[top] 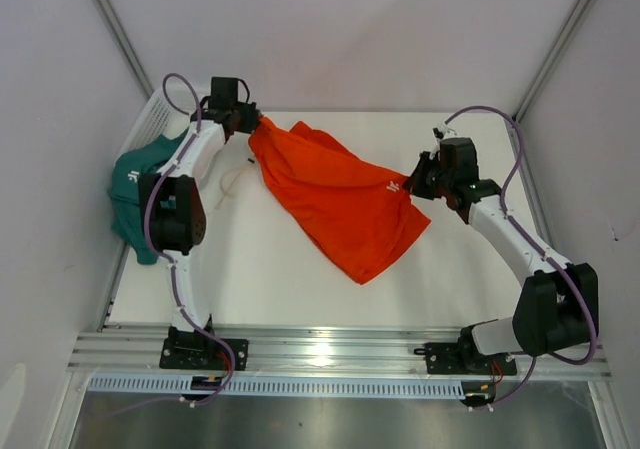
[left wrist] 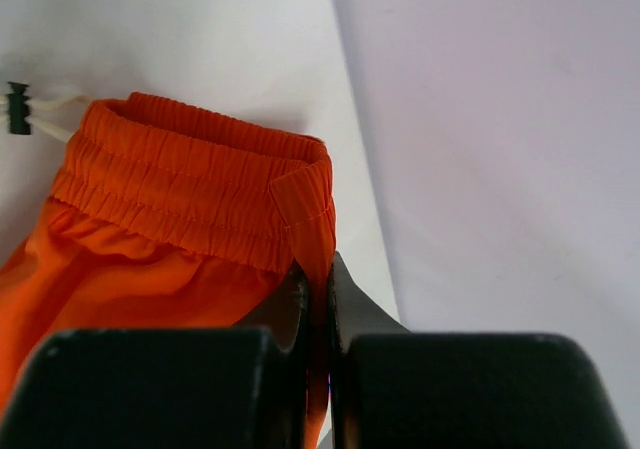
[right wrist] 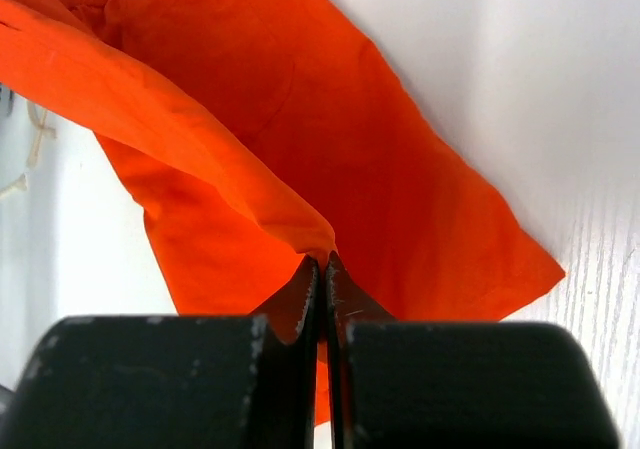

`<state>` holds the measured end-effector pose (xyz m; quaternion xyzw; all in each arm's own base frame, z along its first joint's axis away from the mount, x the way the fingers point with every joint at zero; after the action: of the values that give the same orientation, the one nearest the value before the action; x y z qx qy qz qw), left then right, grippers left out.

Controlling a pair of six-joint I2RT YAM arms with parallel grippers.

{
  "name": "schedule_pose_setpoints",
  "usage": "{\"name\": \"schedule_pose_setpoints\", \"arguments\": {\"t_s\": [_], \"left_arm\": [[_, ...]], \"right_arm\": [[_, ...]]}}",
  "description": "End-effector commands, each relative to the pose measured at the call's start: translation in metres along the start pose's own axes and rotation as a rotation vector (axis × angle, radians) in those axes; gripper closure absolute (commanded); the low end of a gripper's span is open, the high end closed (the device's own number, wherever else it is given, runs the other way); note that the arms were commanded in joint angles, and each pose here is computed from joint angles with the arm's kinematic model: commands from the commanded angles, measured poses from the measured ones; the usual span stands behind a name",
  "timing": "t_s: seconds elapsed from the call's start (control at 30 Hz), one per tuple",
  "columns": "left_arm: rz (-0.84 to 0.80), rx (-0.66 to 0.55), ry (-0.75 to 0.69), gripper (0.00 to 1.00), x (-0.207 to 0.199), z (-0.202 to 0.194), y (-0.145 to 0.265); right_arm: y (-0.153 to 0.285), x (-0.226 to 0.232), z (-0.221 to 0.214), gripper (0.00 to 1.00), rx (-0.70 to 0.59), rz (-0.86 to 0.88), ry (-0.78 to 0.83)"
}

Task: Fold and stack the shorts
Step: Fold the shorts

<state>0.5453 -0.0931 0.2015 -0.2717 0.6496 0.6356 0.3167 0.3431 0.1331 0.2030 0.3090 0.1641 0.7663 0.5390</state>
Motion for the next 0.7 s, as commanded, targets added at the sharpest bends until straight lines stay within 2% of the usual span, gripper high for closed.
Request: {"name": "schedule_pose_setpoints", "arguments": {"t_s": [0.0,0.17,0.2,0.23,0.3,0.33,0.37,0.4,0.43,0.5,0.53,0.67], "left_arm": [[-0.178,-0.005,0.018,1.00,-0.054,-0.015,-0.007],[-0.281,0.041,-0.017,1.00,-0.075,-0.045,-0.034],[-0.287,0.050,-0.018,0.97,-0.074,-0.053,-0.043],[-0.306,0.066,-0.021,0.63,-0.075,-0.058,-0.047],[-0.325,0.086,-0.038,0.08,-0.073,-0.071,-0.058],[-0.313,0.082,-0.039,0.01,-0.071,-0.074,-0.061],[-0.303,0.068,-0.053,0.01,-0.068,-0.074,-0.065],[-0.314,0.069,-0.068,0.01,-0.072,-0.076,-0.063],[-0.319,0.071,-0.078,0.01,-0.074,-0.076,-0.062],[-0.319,0.050,-0.113,0.01,-0.077,-0.072,-0.055],[-0.333,0.034,-0.126,0.01,-0.084,-0.069,-0.043],[-0.362,-0.054,-0.222,0.01,-0.101,-0.049,-0.008]], "right_arm": [[-0.006,-0.012,0.009,1.00,-0.073,-0.035,-0.045],[-0.013,-0.040,-0.001,1.00,-0.100,-0.101,-0.124],[-0.015,-0.046,-0.002,1.00,-0.101,-0.126,-0.140],[-0.021,-0.052,-0.008,1.00,-0.086,-0.148,-0.147],[-0.028,-0.062,-0.014,1.00,-0.069,-0.197,-0.169],[-0.037,-0.068,-0.021,1.00,-0.041,-0.223,-0.185],[-0.041,-0.073,-0.024,0.99,-0.031,-0.244,-0.197],[-0.044,-0.077,-0.027,0.92,-0.020,-0.258,-0.206],[-0.046,-0.082,-0.027,0.61,-0.011,-0.297,-0.224],[-0.053,-0.091,-0.035,0.39,0.022,-0.335,-0.238],[-0.052,-0.092,-0.036,0.36,0.025,-0.348,-0.247],[-0.045,-0.095,-0.038,0.34,0.005,-0.373,-0.251]]}}
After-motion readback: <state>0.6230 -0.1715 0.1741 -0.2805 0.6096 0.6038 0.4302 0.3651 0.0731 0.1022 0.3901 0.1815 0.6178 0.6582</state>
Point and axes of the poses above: each gripper's point midway between its finger pads, its own y axis back along the fingers, its own x axis along the line the jaws close on, z = x × y, the point moved 4 cm from there along y, back along the fingers, and after that the axes turned 10 degrees about y, right-handed, at the moved point
